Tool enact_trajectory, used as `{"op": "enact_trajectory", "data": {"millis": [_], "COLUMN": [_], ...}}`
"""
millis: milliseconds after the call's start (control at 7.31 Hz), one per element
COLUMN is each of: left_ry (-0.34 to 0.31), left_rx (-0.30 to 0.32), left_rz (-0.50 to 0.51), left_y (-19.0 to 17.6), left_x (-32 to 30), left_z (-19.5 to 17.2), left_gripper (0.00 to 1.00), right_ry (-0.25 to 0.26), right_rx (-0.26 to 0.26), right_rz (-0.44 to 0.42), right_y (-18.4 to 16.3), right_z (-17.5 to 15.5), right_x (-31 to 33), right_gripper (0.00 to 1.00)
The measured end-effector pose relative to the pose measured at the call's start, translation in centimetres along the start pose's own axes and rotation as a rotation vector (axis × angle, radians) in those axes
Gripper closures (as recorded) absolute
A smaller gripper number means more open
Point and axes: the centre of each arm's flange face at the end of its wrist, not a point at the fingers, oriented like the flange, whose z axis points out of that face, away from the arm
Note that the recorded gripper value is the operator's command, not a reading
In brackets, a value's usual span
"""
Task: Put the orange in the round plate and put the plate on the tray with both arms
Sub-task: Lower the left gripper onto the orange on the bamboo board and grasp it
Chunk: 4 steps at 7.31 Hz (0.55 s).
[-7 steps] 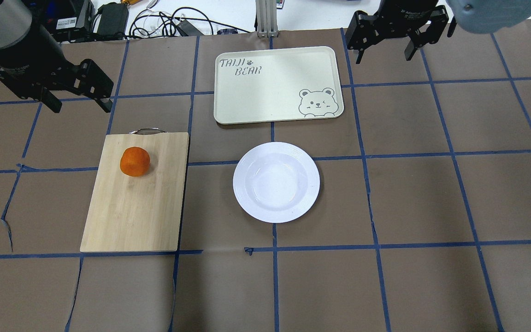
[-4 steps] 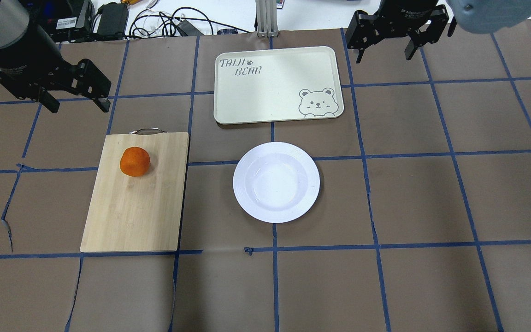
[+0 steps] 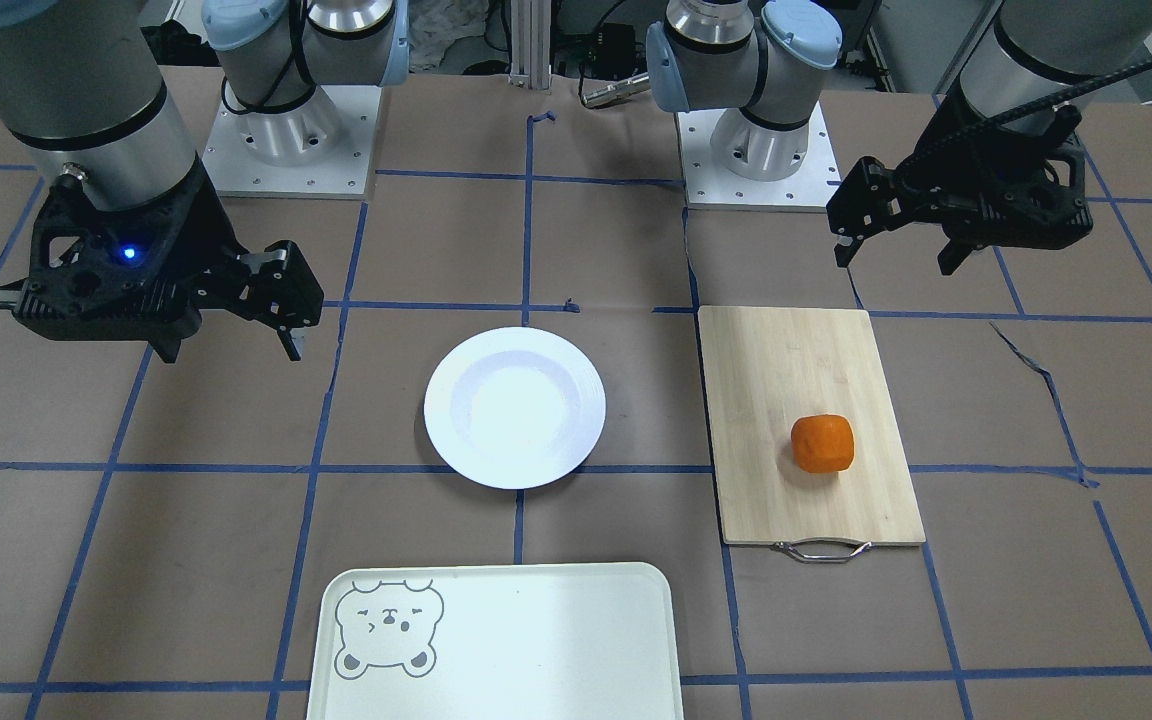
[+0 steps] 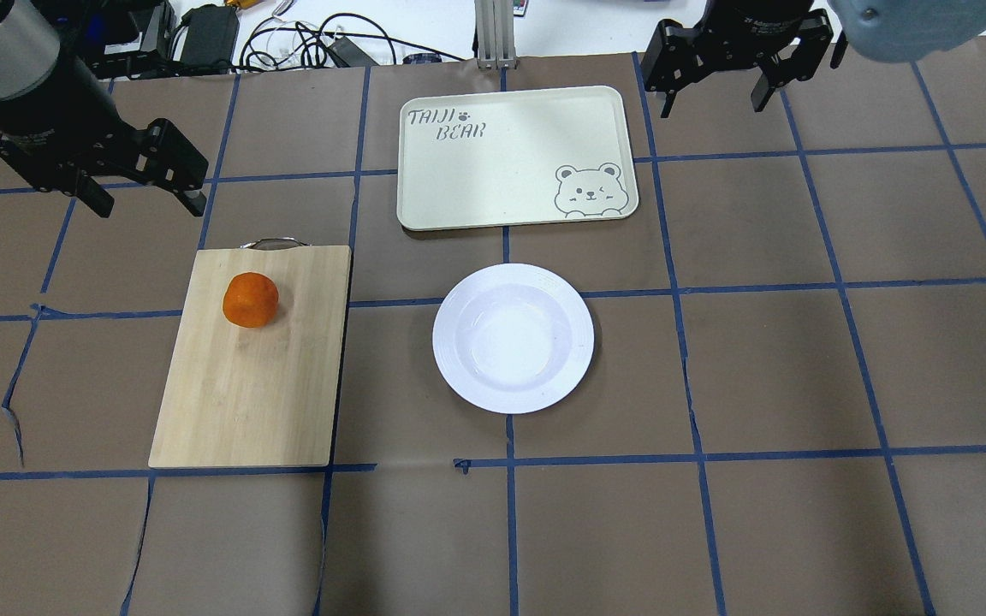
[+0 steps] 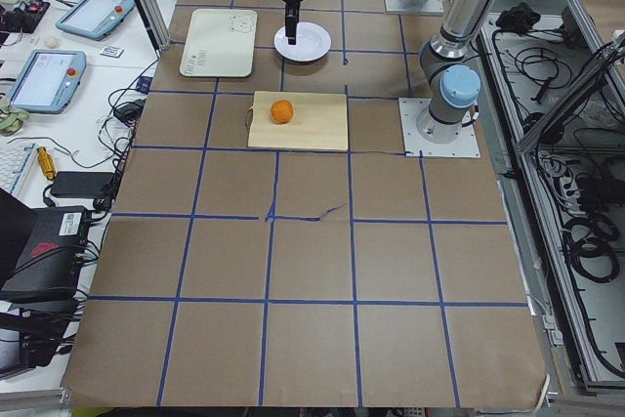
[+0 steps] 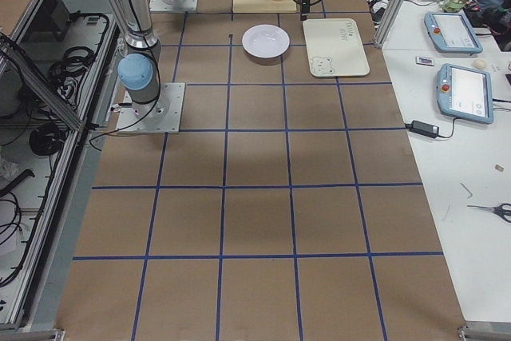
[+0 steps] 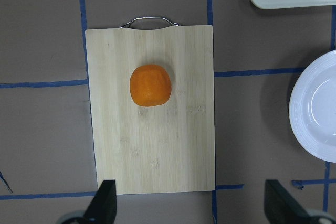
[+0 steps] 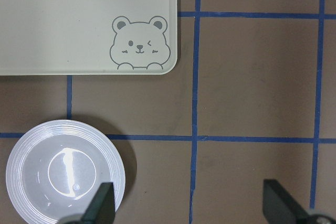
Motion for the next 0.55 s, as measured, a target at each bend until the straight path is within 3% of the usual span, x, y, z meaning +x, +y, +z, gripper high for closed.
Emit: {"op": "enact_trajectory", "data": {"millis": [547], "left_ry": [0.004], "left_rx": [-0.01], "left_rz": [-0.009], "left_y": [-0.3], "left_x": [-0.3], "left_z": [3.6], "left_gripper": [0.0], "right_ry": [0.0], "right_rx": [0.004], "right_rz": [0.0], "right_y": [-0.1], "right_z": [-0.1], "right_x": [0.0], "right_gripper": [0.0]}}
